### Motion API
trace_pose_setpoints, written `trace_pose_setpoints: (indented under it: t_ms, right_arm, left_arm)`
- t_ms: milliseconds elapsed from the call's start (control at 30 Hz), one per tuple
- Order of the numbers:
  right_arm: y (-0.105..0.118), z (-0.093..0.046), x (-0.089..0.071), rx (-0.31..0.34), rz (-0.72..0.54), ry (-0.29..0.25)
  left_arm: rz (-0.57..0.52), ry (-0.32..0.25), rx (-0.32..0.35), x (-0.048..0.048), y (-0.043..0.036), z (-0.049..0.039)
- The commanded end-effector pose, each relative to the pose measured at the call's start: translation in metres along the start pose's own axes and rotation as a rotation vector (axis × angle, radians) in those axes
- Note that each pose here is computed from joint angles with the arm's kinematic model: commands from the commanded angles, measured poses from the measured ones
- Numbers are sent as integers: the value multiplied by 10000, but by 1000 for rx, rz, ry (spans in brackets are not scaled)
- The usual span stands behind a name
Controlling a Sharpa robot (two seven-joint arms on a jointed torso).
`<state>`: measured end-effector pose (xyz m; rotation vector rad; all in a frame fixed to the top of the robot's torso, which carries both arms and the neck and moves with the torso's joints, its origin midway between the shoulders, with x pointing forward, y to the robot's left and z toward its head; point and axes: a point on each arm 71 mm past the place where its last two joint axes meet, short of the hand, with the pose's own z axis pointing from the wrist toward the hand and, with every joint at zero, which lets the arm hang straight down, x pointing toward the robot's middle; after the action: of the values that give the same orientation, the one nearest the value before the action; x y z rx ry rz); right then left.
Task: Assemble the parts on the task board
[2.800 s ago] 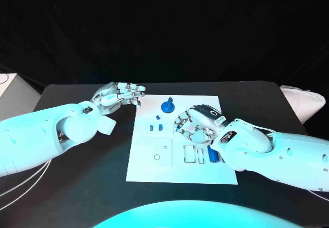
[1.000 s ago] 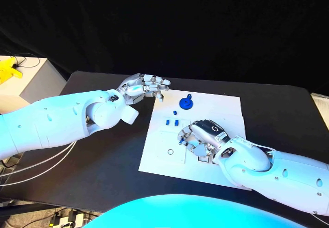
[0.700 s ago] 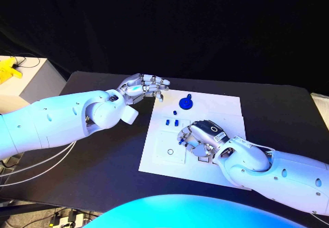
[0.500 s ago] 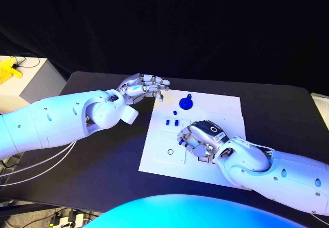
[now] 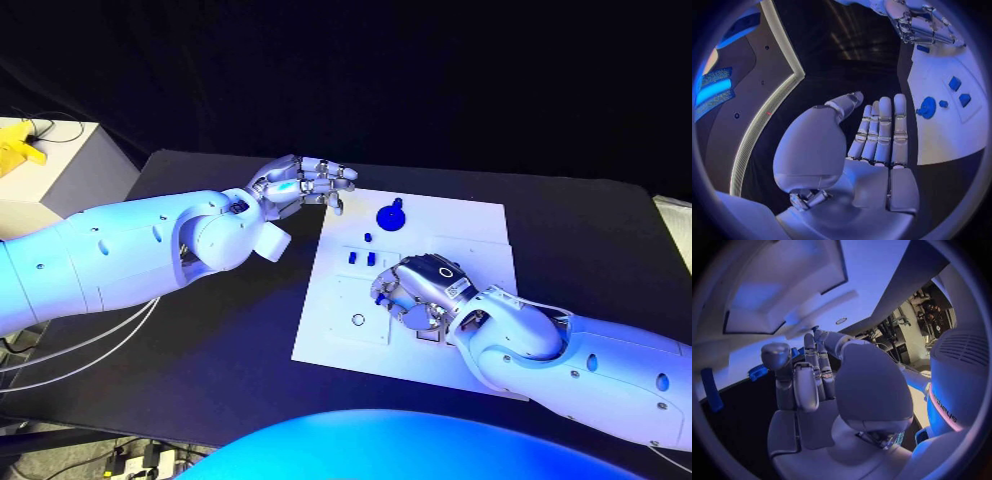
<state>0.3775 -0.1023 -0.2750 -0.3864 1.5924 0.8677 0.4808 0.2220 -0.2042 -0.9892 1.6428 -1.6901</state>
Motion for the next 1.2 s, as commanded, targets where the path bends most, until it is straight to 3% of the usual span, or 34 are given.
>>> trace_pose_setpoints:
  t_ms: [33,167,800,1200]
  right_arm:
    - [-6,-12,91,-9,-9,72]
    - [1,-14,97,-20,4,68]
    - [-40,-64,-5,4,32,-63]
    - [-14,-168,-164,11,106,-133]
  left_arm:
    - [-10,16,3,21,-4,6]
    - [-10,16,1,18,-3,5]
    - [-15,24,-9,18,6,6]
    - [-14,20,-11,2,10,11]
